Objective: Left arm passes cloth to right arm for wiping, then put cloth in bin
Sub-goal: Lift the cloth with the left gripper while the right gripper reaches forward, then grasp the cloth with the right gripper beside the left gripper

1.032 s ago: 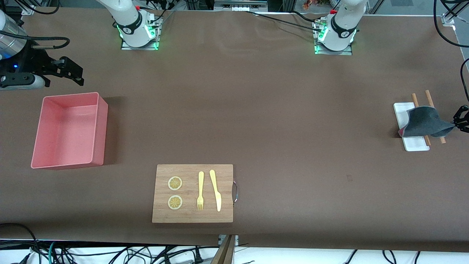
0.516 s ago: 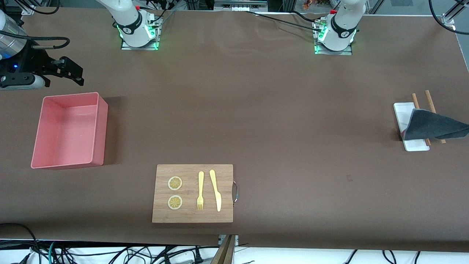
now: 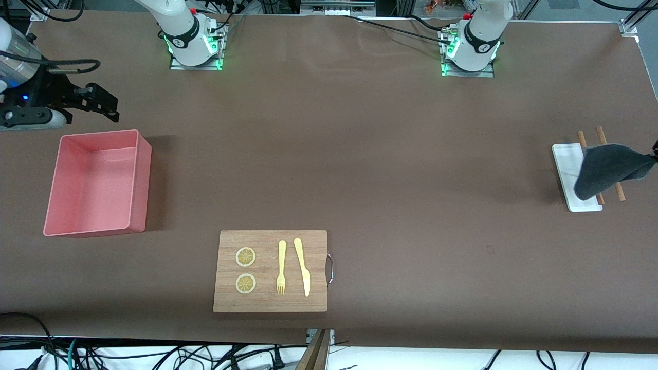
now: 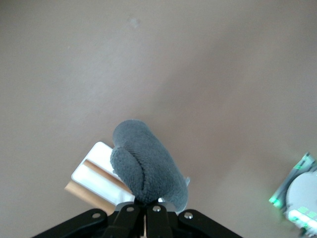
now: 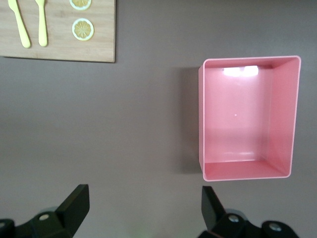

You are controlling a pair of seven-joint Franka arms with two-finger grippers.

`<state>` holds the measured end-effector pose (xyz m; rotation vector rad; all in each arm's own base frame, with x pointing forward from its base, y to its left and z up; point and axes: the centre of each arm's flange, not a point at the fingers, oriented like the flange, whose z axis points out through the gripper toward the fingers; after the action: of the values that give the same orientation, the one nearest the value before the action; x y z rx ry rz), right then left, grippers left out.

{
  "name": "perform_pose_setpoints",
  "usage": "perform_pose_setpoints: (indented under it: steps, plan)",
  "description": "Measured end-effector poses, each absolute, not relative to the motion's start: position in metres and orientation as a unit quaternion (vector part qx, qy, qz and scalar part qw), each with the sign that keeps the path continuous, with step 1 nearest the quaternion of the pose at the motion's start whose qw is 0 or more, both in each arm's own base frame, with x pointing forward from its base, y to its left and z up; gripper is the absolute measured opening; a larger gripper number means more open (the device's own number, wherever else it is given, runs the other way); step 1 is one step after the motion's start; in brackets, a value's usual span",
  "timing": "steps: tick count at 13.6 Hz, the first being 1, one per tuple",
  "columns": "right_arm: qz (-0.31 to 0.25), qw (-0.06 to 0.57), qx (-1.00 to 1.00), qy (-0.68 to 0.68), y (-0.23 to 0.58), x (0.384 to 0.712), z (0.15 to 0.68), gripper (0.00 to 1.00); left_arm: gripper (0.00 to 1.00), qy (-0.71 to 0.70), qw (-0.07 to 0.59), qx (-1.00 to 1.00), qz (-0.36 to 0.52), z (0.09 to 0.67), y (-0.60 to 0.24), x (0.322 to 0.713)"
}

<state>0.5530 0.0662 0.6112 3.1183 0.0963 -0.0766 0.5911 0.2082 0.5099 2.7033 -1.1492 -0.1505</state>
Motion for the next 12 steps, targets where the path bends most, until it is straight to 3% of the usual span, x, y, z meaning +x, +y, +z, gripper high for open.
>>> perform_pose_setpoints:
  steps: [7, 12]
  plan:
    - [-0.061, -0.019, 0.994, 0.085, 0.137, 0.560, 0.571, 1.00, 0.03, -0.236, 0.049, 0.966, -0.097, 0.578, -0.068, 0.590]
    - [-0.075, -0.198, 0.947, 0.243, 0.189, 0.567, 0.545, 1.00, 0.03, -0.180, 0.091, 0.972, -0.119, 0.571, -0.183, 0.570]
